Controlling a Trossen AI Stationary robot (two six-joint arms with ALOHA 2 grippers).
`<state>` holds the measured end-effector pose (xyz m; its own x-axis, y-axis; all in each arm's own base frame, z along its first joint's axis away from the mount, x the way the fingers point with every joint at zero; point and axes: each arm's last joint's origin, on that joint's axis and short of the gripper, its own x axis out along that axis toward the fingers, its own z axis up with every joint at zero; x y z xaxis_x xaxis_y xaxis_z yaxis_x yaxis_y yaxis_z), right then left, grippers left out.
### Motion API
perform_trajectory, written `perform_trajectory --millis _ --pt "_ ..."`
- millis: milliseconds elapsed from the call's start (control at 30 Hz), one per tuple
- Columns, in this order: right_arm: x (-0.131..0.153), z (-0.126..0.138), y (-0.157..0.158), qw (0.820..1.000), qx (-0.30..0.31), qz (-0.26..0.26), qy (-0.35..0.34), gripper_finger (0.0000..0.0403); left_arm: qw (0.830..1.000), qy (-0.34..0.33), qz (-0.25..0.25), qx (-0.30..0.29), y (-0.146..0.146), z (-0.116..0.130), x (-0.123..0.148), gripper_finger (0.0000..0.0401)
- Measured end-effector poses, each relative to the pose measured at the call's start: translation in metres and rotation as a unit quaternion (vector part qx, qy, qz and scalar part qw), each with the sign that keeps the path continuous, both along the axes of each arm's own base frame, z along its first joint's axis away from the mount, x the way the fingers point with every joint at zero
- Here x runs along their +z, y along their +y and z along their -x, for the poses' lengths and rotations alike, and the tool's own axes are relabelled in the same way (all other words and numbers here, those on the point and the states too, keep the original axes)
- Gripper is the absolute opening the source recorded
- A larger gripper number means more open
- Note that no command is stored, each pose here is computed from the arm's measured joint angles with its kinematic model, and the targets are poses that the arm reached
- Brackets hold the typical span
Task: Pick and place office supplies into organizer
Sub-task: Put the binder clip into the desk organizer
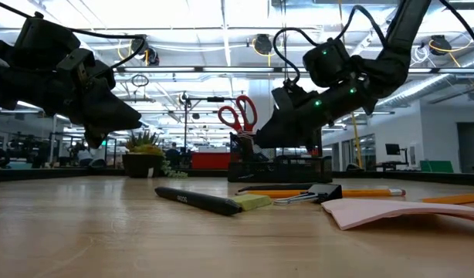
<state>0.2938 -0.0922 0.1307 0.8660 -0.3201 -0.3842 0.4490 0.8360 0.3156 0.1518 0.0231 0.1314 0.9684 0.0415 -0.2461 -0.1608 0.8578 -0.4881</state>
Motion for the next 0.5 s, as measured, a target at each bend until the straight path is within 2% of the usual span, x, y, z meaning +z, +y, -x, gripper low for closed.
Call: perform_trajectory --millis 233,500 --pt "0.0073 -0.0046 -0.0068 0.999 -0.031 -0.007 -0.019 0.0174 1.000 -0.003 -0.001 0.000 0.0000 -0.0001 0.0006 0.0093" --pt "0.0091 -0.0061 -0.0073 0.999 -0.029 -0.007 -0.023 0.0207 1.000 -0.003 -0.002 -0.001 0.0000 -0.0001 0.0005 0.0093"
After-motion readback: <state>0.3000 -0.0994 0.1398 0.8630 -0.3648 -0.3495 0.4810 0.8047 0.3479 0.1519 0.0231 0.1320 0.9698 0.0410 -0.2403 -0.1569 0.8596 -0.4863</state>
